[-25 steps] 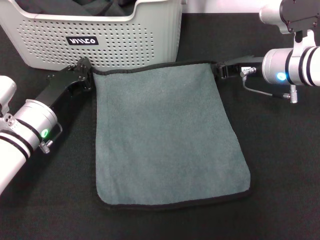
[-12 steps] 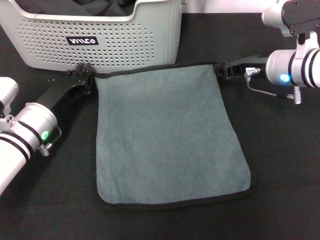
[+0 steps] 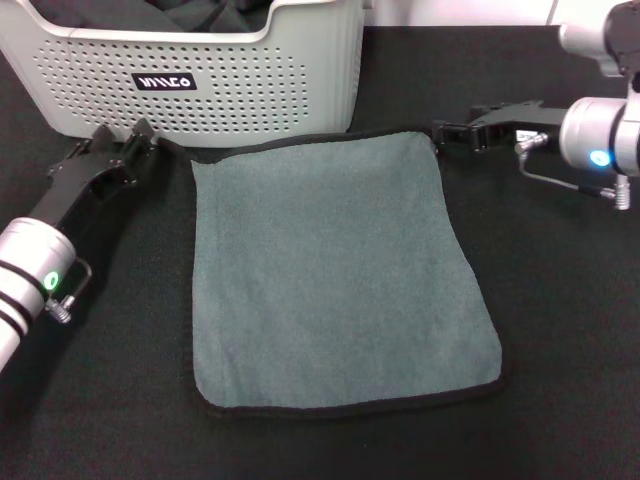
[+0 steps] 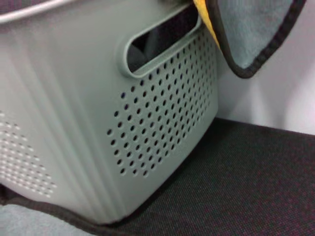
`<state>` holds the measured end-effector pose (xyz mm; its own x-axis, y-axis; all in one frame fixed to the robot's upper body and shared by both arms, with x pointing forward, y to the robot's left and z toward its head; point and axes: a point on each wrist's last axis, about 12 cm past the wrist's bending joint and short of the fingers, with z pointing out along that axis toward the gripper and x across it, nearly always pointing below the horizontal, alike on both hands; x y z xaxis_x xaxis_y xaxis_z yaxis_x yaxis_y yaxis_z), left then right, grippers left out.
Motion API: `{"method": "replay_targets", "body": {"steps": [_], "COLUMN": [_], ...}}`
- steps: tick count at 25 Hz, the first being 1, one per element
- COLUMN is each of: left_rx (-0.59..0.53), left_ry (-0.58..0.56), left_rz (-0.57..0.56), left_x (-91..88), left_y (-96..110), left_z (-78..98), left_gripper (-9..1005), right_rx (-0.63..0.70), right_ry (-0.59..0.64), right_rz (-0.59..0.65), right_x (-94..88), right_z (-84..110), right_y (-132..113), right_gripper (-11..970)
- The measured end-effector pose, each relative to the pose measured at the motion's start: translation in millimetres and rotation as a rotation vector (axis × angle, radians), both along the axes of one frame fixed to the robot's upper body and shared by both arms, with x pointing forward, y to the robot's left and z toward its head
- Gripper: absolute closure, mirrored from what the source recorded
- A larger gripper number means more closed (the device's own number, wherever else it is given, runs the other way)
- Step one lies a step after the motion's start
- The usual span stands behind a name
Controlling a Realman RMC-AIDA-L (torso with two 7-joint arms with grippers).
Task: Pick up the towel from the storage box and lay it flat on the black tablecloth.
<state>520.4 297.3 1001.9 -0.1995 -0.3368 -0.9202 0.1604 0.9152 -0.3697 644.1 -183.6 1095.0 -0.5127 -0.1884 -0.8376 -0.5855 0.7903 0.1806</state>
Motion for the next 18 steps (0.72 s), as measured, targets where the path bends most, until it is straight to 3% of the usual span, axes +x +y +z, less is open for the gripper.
{"method": "replay_targets", "body": {"steps": [10, 14, 18], "left_rx": [-0.065, -0.086, -0.105], "left_ry": [-0.095, -0.169, -0.248], "left_rz": [-0.01, -0.142, -0.379], "left_x": [-28.4, -45.2, -60.8], "left_y": [16, 27, 30], "left_z": [5.0, 17.1, 34.9], "left_gripper": [218, 123, 129], "right_rx": [0.063, 0.119, 0.204], "right_ry": [-0.089, -0.144, -0.203], "right_rz": [0.065, 0.199, 0.395], "right_x": [-24.2, -45.8, -69.5], "right_z": [23.7, 38.4, 54.3], "right_y": [-46, -66, -77], "right_gripper": [164, 90, 72]}}
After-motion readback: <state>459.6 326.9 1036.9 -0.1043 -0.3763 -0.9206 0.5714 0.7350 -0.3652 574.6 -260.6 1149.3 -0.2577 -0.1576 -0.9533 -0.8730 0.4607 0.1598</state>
